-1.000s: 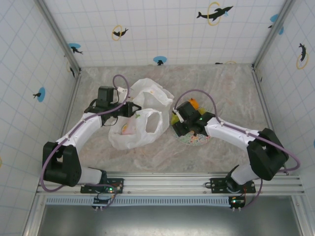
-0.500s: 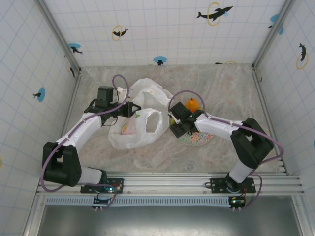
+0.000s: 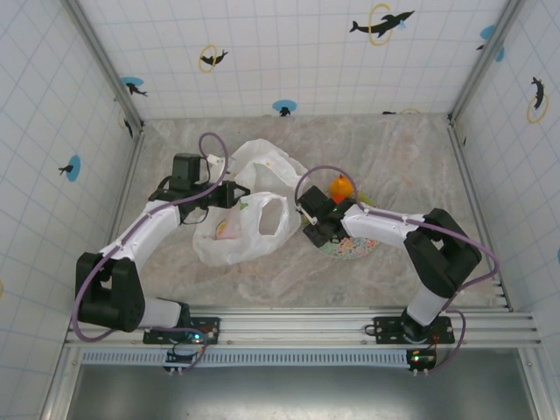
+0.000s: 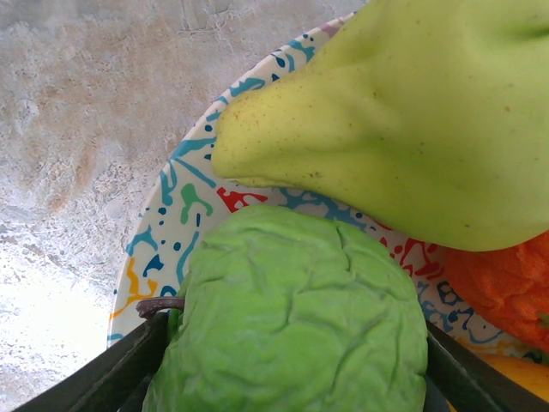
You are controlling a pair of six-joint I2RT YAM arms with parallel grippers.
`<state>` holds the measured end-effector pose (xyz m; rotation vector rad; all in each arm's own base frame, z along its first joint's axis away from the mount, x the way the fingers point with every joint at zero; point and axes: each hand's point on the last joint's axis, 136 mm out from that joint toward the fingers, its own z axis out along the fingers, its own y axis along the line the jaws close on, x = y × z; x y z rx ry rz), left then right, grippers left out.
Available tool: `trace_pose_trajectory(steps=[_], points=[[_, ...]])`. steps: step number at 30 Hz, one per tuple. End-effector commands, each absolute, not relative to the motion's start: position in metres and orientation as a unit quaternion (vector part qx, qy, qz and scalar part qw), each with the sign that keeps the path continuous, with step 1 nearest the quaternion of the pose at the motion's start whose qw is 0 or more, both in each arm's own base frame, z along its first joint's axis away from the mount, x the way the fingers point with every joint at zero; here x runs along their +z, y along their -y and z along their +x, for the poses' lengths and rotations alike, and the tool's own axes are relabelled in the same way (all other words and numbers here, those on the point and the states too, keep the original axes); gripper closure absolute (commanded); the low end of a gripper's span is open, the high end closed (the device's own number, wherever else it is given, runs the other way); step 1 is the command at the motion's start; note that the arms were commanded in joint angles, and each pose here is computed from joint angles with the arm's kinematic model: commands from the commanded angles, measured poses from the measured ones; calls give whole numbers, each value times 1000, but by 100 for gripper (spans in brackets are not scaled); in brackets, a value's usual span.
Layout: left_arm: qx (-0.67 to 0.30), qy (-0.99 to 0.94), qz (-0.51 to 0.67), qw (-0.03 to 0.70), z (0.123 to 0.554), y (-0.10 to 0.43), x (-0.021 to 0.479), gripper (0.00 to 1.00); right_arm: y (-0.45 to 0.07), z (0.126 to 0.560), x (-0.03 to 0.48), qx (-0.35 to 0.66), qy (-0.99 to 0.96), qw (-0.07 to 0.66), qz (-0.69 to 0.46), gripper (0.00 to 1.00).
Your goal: Place the fruits into the plastic bag
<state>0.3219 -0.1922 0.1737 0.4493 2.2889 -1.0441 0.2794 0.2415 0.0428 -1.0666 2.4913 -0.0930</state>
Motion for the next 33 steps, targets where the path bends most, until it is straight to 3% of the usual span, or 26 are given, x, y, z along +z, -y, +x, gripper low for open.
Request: trace_pose_trajectory(steps=[1,15,24,33], points=[[-399,-848,182,297,318,192,180,100,-245,281,57,-22,-896,236,-375,37],[-418,-840,185,292,315,197,182,100,-241,251,128,136,-891,319,-295,48],[-450,-825,196,280,307,204,187,100,-312,266,194,332,-809,413,-255,51],[-482,-805,205,278,299,211,198,100,-363,274,175,366,-802,390,-267,51]])
